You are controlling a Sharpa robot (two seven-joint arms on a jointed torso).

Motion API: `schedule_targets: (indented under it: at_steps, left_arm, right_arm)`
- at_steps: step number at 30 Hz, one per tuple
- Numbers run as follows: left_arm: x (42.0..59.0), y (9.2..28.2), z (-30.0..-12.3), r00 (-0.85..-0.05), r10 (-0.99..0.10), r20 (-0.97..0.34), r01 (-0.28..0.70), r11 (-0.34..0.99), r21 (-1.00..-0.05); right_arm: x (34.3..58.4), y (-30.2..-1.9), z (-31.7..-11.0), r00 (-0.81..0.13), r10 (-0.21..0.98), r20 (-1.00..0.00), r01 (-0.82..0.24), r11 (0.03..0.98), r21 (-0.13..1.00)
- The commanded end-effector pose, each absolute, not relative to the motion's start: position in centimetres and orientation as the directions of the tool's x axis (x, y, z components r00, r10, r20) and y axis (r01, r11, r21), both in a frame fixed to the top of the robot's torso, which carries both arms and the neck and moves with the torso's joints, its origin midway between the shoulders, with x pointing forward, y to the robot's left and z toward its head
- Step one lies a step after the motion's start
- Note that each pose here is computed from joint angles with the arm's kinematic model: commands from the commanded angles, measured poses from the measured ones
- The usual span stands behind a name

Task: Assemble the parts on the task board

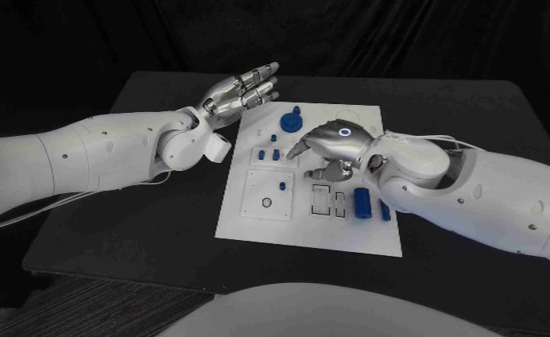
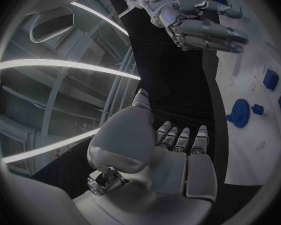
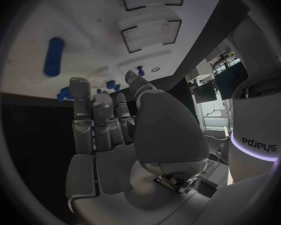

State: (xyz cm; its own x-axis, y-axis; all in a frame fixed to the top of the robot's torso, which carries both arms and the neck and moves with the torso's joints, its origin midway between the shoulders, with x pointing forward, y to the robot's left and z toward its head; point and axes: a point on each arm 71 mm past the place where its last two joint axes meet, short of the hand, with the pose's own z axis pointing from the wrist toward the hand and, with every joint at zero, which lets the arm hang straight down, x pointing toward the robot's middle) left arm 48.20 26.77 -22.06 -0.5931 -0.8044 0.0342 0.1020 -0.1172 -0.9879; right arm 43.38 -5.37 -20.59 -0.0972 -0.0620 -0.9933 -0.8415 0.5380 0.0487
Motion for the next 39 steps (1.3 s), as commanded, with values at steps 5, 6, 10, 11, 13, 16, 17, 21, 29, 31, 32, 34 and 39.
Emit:
schedule_targets:
  at_steps: [5,6,10,11,13,16,17,21,29,31,32,34,39]
  left_arm:
    - [48.1,26.8,-21.4,-0.583,-0.811,0.035,0.181,-0.172,-0.968]
    - [48.1,26.8,-21.4,-0.580,-0.814,0.033,0.184,-0.171,-0.968]
    - [48.2,27.0,-21.4,-0.569,-0.822,0.025,0.195,-0.165,-0.967]
    - [48.2,27.1,-21.4,-0.567,-0.823,0.024,0.197,-0.164,-0.967]
    - [48.1,27.2,-21.4,-0.564,-0.826,0.023,0.199,-0.163,-0.966]
    - [48.1,27.3,-21.4,-0.562,-0.827,0.023,0.199,-0.162,-0.967]
    - [48.1,27.3,-21.5,-0.561,-0.827,0.023,0.199,-0.162,-0.967]
    - [48.0,27.4,-21.6,-0.561,-0.828,0.025,0.196,-0.161,-0.967]
    - [47.9,27.2,-21.8,-0.570,-0.821,0.033,0.186,-0.168,-0.968]
    - [47.8,27.2,-21.8,-0.571,-0.820,0.035,0.185,-0.170,-0.968]
    - [47.8,27.2,-21.8,-0.571,-0.820,0.035,0.185,-0.170,-0.968]
    - [47.8,27.3,-21.8,-0.571,-0.820,0.036,0.185,-0.171,-0.968]
    - [47.7,27.5,-21.8,-0.567,-0.823,0.035,0.192,-0.173,-0.966]
  right_arm:
    - [45.4,-10.5,-16.6,-0.155,0.084,-0.984,-0.764,0.621,0.173]
    - [45.6,-11.2,-16.4,-0.161,0.087,-0.983,-0.754,0.632,0.179]
    - [46.2,-14.2,-15.7,-0.165,0.108,-0.980,-0.713,0.674,0.194]
    - [46.3,-14.8,-15.6,-0.168,0.113,-0.979,-0.702,0.683,0.199]
    - [46.5,-16.2,-15.5,-0.173,0.122,-0.977,-0.679,0.704,0.208]
    - [46.8,-18.0,-15.7,-0.190,0.116,-0.975,-0.643,0.736,0.213]
    - [46.9,-18.4,-15.8,-0.197,0.113,-0.974,-0.633,0.744,0.214]
    - [47.1,-19.7,-16.4,-0.228,0.092,-0.969,-0.600,0.770,0.215]
    - [46.9,-19.8,-17.9,-0.267,0.057,-0.962,-0.595,0.775,0.211]
    - [46.9,-19.7,-18.3,-0.275,0.050,-0.960,-0.599,0.772,0.212]
    - [46.9,-19.5,-18.6,-0.279,0.048,-0.959,-0.602,0.770,0.213]
    - [46.9,-19.4,-18.9,-0.282,0.046,-0.958,-0.606,0.766,0.215]
    - [47.0,-18.7,-19.8,-0.283,0.051,-0.958,-0.622,0.751,0.224]
